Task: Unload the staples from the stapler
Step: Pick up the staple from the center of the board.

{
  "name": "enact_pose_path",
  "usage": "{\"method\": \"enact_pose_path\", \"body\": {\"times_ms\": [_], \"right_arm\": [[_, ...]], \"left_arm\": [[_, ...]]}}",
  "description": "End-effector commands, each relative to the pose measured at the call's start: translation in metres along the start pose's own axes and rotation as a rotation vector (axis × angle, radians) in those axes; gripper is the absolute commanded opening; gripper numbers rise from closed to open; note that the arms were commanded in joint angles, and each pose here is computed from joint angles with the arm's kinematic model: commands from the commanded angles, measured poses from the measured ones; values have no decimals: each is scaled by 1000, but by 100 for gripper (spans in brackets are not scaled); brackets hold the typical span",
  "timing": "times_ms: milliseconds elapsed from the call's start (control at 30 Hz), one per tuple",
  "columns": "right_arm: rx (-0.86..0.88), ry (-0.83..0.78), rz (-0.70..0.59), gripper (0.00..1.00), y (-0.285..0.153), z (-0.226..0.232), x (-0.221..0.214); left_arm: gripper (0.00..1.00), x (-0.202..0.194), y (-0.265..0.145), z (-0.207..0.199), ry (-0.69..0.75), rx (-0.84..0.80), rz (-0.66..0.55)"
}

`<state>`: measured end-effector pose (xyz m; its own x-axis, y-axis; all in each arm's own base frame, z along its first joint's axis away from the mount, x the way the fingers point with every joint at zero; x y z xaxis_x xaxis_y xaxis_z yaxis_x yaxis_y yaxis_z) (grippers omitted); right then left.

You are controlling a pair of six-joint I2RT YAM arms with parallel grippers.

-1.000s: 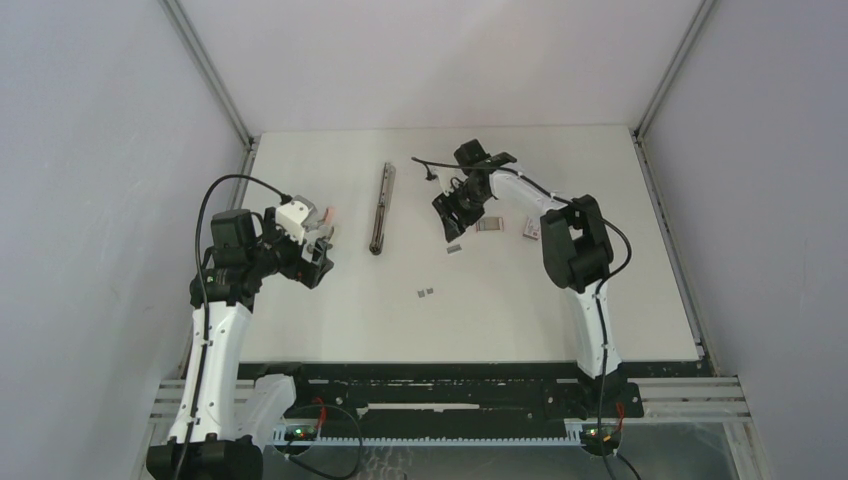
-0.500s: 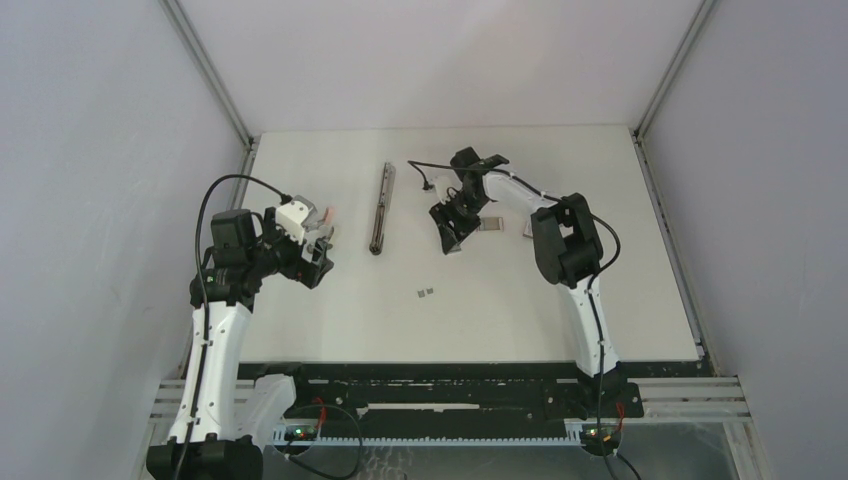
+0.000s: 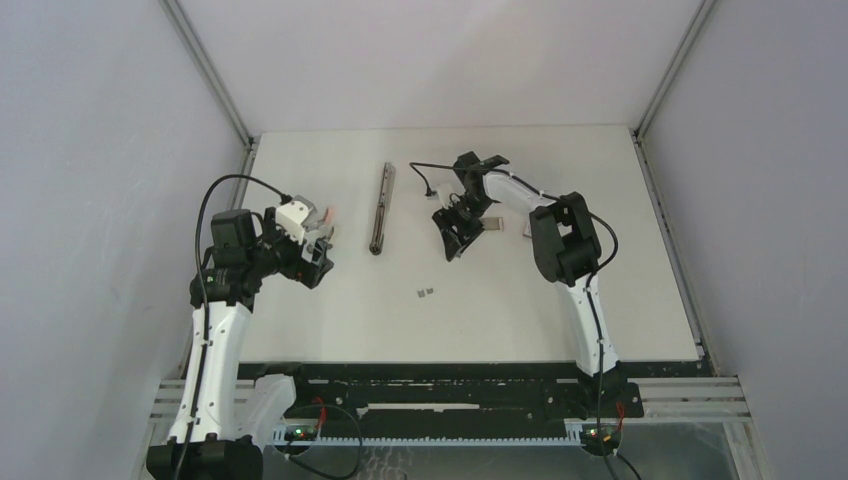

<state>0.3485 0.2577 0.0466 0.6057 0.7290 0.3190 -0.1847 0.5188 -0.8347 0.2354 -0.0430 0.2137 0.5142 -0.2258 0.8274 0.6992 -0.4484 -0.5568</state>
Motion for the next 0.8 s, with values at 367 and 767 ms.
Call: {"method": "enact_pose_path", "body": {"times_ms": [367, 767], "right_arm": [[94, 28, -18, 48, 1, 17, 8], [-103, 105, -81, 39, -19, -5, 17]], "left_arm": [[100, -4, 3, -3, 16, -22, -12], [100, -4, 3, -3, 15, -23, -11]]}}
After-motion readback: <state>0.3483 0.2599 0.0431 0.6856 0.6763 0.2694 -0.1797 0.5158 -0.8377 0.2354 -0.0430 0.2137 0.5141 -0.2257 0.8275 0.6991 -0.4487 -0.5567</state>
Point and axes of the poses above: each gripper's point midway between its finger pads, its own y axis out along the fingers, its own z axis along the line the jaws close on, x = y × z, the point moved 2 cm from there along -y, back along the fingers, and after that the axes turned 8 degrees about -y, right-handed, at the moved point
